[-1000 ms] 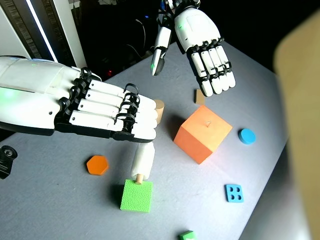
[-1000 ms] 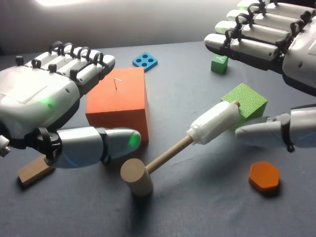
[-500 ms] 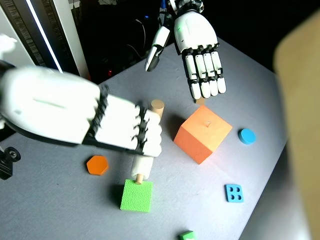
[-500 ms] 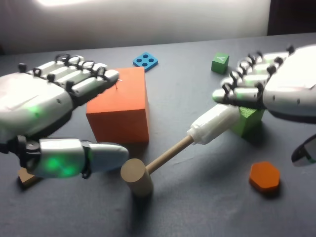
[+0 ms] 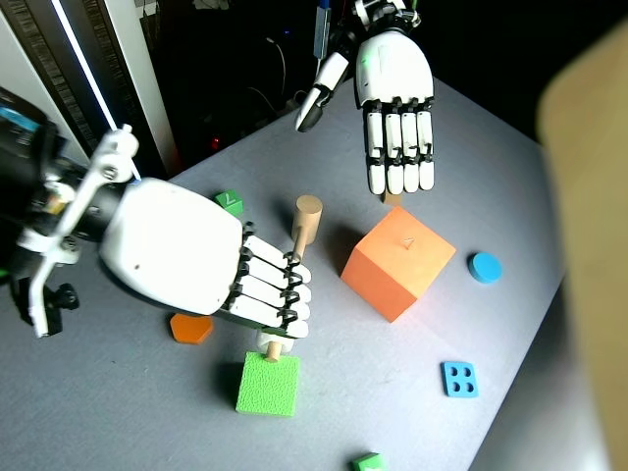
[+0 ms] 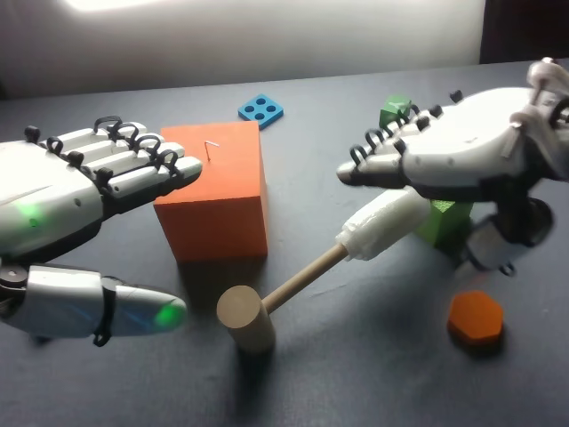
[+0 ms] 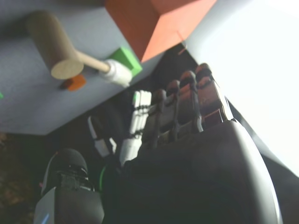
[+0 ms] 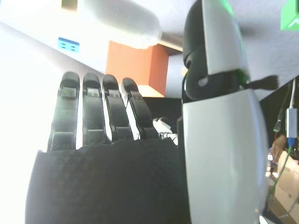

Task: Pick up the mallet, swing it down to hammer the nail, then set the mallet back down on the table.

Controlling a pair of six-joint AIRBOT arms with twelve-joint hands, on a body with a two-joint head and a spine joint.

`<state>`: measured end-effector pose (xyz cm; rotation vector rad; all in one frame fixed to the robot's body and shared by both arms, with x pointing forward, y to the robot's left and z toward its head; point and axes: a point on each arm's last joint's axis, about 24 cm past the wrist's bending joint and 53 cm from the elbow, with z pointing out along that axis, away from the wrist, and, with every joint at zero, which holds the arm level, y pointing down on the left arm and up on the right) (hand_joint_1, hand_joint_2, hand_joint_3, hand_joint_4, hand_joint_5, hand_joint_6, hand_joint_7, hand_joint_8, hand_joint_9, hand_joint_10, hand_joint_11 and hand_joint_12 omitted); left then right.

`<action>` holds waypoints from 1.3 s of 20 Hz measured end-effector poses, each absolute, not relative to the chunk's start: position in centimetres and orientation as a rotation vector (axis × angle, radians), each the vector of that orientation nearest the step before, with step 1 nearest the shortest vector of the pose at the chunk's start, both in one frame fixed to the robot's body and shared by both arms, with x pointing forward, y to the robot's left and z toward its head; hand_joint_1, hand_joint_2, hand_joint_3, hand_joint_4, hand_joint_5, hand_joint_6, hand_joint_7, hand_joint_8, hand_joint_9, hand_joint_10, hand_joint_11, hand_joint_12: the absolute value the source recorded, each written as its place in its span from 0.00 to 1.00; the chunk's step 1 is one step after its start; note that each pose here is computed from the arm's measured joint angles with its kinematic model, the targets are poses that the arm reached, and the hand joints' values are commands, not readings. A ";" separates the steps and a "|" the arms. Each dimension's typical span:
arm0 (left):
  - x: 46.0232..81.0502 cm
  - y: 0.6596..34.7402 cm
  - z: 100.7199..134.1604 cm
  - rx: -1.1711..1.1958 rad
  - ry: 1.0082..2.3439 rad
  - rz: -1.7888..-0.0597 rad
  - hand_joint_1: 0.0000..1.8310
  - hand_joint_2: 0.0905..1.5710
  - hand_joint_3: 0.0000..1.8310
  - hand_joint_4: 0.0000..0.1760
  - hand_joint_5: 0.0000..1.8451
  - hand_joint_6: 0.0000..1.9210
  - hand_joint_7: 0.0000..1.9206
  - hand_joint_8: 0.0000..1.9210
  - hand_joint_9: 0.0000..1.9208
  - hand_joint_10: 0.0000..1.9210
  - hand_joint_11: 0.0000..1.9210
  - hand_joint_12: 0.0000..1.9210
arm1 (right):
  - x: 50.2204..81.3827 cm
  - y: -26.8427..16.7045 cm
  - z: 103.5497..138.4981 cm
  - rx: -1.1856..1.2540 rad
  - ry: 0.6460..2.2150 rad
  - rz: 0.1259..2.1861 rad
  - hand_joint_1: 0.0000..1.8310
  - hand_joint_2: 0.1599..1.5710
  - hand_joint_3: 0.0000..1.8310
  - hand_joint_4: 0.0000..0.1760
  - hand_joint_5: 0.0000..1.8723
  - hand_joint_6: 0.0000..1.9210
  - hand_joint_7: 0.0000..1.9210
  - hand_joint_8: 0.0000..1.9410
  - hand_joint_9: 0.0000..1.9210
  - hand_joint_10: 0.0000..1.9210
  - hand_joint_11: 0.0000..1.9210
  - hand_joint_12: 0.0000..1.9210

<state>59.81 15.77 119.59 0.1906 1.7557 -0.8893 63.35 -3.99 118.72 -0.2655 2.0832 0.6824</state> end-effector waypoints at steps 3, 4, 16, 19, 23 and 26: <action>59.7 15.7 119.0 0.229 1.776 -0.901 0.00 0.66 0.00 0.00 0.00 0.00 0.00 0.00 0.00 0.00 0.00 0.00 | 64.1 -2.5 118.7 -0.285 2.057 0.673 0.65 0.55 0.00 0.00 0.00 0.00 0.00 0.00 0.00 0.00 0.00 0.00; 59.8 15.6 118.9 0.244 1.778 -0.914 0.00 0.65 0.00 0.00 0.00 0.00 0.00 0.00 0.00 0.00 0.00 0.00 | 64.1 -1.7 118.4 -0.284 2.070 0.685 0.65 0.55 0.00 0.00 0.00 0.00 0.00 0.00 0.00 0.00 0.00 0.00; 60.6 14.8 117.0 0.247 1.781 -0.989 0.00 0.67 0.00 0.00 0.01 0.00 0.01 0.00 0.01 0.00 0.01 0.01 | 66.3 0.4 113.9 -0.190 2.188 0.659 0.66 0.56 0.00 0.00 0.00 0.00 0.00 0.00 0.00 0.00 0.00 0.00; 60.7 15.3 116.6 0.239 1.794 -0.978 0.00 0.66 0.00 0.00 0.00 0.00 0.00 0.00 0.01 0.00 0.00 0.00 | 66.4 1.0 112.9 -0.185 2.206 0.666 0.66 0.56 0.00 0.00 0.00 0.00 0.00 0.00 0.00 0.00 0.00 0.00; 61.1 15.4 116.3 0.246 1.792 -0.968 0.00 0.67 0.00 0.00 0.01 0.00 0.01 0.00 0.01 0.00 0.01 0.01 | 66.9 1.5 112.3 -0.200 2.195 0.671 0.66 0.56 0.00 0.00 0.00 0.00 0.00 0.00 0.00 0.00 0.00 0.00; 61.5 15.7 116.3 0.244 1.790 -0.958 0.00 0.67 0.00 0.00 0.00 0.00 0.00 0.00 0.01 0.00 0.00 0.00 | 67.1 1.5 111.0 -0.204 2.212 0.655 0.66 0.57 0.00 0.00 0.00 0.00 0.00 0.00 0.00 0.00 0.00 0.00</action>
